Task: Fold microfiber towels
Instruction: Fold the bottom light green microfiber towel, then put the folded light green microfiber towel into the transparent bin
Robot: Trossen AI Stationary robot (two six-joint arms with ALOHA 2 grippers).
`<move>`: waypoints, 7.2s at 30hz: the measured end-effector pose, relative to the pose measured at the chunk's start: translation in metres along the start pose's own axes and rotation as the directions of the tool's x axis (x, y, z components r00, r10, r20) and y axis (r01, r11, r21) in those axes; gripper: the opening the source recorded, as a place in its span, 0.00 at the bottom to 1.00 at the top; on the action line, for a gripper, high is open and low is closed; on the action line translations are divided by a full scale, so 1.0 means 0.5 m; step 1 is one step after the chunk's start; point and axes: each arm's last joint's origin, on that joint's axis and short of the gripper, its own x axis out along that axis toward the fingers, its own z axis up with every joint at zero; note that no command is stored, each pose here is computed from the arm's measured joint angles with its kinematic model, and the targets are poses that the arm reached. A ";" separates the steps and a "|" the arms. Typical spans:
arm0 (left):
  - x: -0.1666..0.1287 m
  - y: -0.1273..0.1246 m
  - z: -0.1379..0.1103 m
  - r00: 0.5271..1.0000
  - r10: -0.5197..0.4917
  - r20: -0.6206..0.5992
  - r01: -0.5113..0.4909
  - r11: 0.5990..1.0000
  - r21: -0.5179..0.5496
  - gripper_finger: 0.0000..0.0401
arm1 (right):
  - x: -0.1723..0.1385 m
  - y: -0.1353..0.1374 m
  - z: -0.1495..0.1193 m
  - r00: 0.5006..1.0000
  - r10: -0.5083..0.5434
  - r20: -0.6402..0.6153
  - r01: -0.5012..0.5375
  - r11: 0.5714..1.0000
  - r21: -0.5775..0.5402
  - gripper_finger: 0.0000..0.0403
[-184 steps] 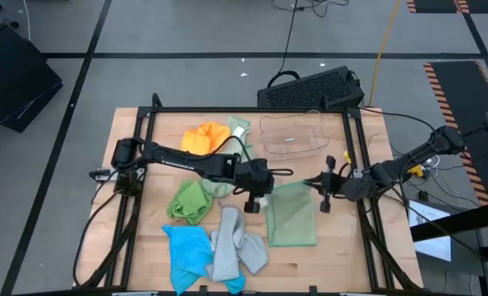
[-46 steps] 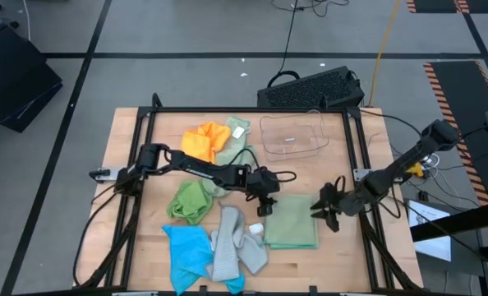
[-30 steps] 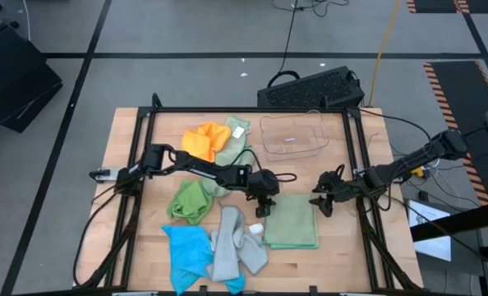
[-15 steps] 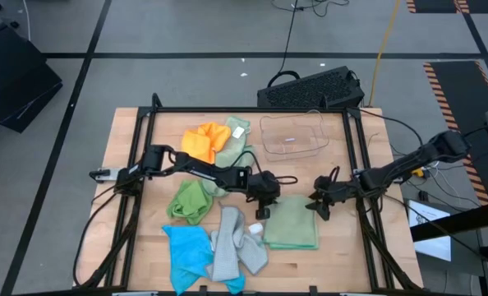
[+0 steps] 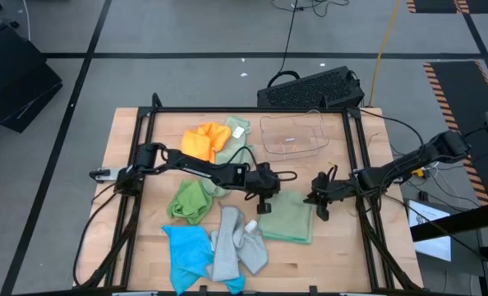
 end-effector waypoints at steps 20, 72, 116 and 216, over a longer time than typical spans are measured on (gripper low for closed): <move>-0.049 -0.170 0.006 0.993 0.114 0.028 -0.117 0.972 0.204 0.03 | -0.043 0.051 0.043 0.991 -0.130 0.005 0.127 0.962 -0.240 0.02; -0.063 -0.237 0.005 0.993 0.084 0.088 -0.106 0.952 0.286 0.02 | -0.024 0.125 -0.014 0.978 -0.167 0.129 0.208 0.866 -0.455 0.02; -0.058 -0.201 0.017 0.991 -0.119 0.068 0.102 0.972 0.211 0.04 | -0.036 0.093 -0.035 0.995 0.005 0.104 0.035 0.922 -0.384 0.03; -0.104 0.074 0.065 0.986 -0.158 -0.057 0.152 0.983 -0.106 0.05 | -0.086 0.068 0.026 0.769 -0.153 0.620 0.450 0.820 -0.355 0.35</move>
